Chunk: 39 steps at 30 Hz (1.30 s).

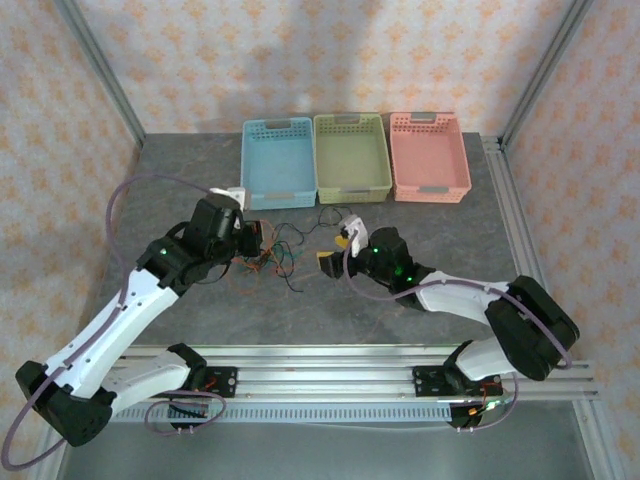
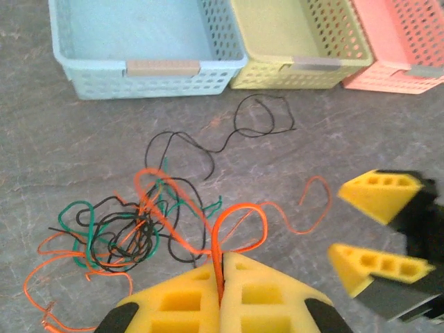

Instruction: Untangle the cables

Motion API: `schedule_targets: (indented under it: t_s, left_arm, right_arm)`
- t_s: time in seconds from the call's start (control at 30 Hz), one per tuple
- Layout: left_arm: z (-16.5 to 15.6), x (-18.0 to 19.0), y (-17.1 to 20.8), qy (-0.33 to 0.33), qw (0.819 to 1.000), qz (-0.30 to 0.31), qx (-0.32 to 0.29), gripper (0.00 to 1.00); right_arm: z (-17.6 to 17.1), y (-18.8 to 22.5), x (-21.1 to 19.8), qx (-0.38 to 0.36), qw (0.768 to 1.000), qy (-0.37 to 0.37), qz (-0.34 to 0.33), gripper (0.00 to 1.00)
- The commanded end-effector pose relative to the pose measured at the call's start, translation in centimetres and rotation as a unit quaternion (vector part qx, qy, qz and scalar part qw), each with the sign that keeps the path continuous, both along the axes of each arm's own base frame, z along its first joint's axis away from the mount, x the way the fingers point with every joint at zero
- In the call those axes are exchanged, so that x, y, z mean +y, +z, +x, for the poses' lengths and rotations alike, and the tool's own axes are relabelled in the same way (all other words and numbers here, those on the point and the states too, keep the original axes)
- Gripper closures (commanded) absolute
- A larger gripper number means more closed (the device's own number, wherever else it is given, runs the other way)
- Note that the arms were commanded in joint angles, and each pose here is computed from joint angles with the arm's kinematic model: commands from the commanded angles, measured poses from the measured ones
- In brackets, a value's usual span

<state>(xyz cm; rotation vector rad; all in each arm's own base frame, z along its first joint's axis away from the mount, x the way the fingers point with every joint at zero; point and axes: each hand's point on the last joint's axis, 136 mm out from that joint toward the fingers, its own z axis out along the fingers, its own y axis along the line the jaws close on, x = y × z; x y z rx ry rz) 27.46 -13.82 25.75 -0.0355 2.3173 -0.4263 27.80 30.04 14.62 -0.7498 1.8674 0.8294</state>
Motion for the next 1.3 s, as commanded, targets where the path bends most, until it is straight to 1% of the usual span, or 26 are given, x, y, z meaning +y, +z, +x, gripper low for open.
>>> schedule_targets:
  t_s: [0.0,0.1,0.17,0.27,0.4,0.43,0.47,0.5,0.57,0.8,1.0,1.17,1.27]
  left_arm:
    - [-1.4,-0.6,2.7,-0.036,0.999,-0.011,-0.004,1.0]
    - [-1.9,-1.3,4.3,-0.056,0.998,-0.023,-0.003,1.0]
    - [-2.1,-1.5,5.1,-0.064,0.998,-0.027,-0.004,1.0]
    - [-2.5,-1.2,6.0,-0.066,0.997,-0.024,-0.008,1.0]
    - [-2.9,-1.1,7.0,-0.071,0.997,-0.027,-0.015,1.0]
    - [-3.0,-1.1,7.2,-0.072,0.997,-0.028,-0.017,1.0]
    - [-3.0,-1.1,7.4,-0.072,0.997,-0.029,-0.017,1.0]
    - [-3.1,-1.3,7.6,-0.076,0.996,-0.033,-0.017,1.0]
    - [-3.4,-1.8,8.0,-0.088,0.995,-0.044,-0.017,1.0]
    - [-3.5,-1.7,8.5,-0.089,0.995,-0.046,-0.021,1.0]
    - [-4.0,-2.3,9.3,-0.104,0.992,-0.066,-0.021,1.0]
    - [-4.2,-2.4,9.4,-0.107,0.992,-0.068,-0.019,1.0]
    - [-4.2,-2.4,9.5,-0.108,0.992,-0.07,-0.019,1.0]
  right_arm:
    - [-1.8,2.0,2.9,-0.077,0.993,0.095,0.008,0.25]
    - [-2.5,1.7,4.0,-0.115,0.985,0.127,-0.015,0.24]
    - [-3.5,1.6,5.0,-0.142,0.976,0.163,-0.03,0.24]
    - [-4.2,1.6,6.0,-0.157,0.966,0.2,-0.04,0.25]
    - [-4.6,1.2,6.5,-0.166,0.96,0.222,-0.041,0.28]
    - [-4.7,1.0,6.8,-0.164,0.959,0.226,-0.042,0.32]
    - [-4.9,0.5,7.0,-0.163,0.958,0.232,-0.05,0.36]
    - [-5.3,-0.2,7.4,-0.17,0.953,0.241,-0.071,0.38]
    - [-5.7,-1.0,7.8,-0.181,0.946,0.252,-0.097,0.38]
    - [-5.2,0.0,8.4,-0.212,0.942,0.243,-0.09,0.42]
    - [-5.0,-0.1,8.5,-0.221,0.94,0.243,-0.094,0.47]
    - [-4.9,0.0,8.6,-0.232,0.938,0.24,-0.091,0.52]
    - [-4.8,-0.7,8.8,-0.231,0.937,0.243,-0.099,0.52]
